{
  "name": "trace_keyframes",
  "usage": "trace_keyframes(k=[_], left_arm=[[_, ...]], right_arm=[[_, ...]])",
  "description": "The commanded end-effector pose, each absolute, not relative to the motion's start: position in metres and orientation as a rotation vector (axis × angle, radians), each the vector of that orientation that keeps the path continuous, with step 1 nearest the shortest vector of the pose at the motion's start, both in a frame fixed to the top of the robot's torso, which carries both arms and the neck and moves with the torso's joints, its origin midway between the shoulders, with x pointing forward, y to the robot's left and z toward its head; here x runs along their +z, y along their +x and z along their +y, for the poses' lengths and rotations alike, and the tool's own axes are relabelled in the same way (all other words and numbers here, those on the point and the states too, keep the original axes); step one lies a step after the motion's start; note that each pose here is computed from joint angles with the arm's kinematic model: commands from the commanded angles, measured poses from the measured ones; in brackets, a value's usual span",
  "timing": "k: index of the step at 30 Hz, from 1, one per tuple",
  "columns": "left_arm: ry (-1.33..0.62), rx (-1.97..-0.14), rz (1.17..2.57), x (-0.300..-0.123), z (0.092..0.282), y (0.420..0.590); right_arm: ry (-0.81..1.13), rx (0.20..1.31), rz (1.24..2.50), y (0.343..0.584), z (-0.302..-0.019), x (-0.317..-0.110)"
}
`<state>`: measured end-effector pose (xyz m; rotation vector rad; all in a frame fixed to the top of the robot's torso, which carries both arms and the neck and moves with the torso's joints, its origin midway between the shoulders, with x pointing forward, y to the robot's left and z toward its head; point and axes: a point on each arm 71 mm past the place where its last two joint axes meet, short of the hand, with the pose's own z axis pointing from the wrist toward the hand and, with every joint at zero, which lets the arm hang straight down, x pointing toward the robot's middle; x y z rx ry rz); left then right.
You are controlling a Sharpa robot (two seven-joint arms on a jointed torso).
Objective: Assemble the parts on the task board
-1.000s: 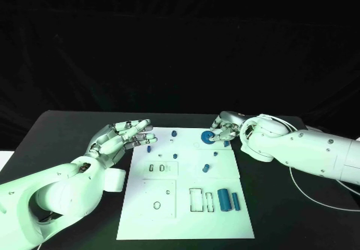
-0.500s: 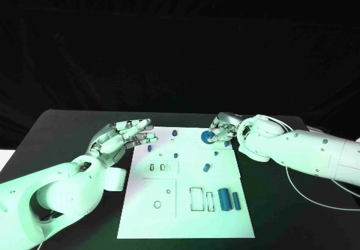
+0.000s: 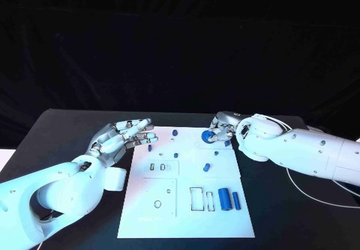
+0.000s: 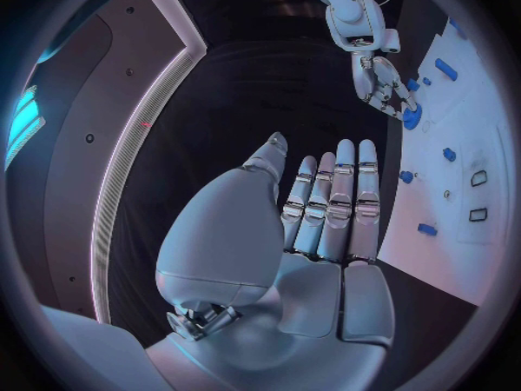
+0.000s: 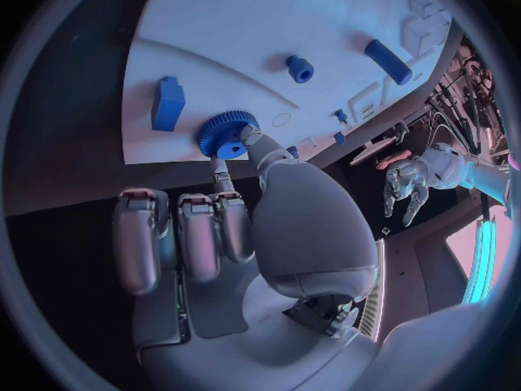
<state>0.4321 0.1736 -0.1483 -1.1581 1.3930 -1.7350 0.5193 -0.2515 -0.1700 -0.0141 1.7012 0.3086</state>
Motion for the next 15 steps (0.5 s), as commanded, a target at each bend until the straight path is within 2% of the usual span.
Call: trace_keyframes(k=[1,8,15], left_arm=[[-1.140,-1.764,1.400,-0.147,0.171,0.431],[-1.141,-1.763,1.402,-0.147,0.171,0.431],[-1.142,-1.762,1.405,-0.147,0.171,0.431]], right_arm=[[-0.150,0.189,1.706,0.515,-0.248,-0.180],[-0.172,0.193,1.694,0.513,-0.242,-0.182],[-0.117,0.313,1.605,0.507,-0.234,-0.174]])
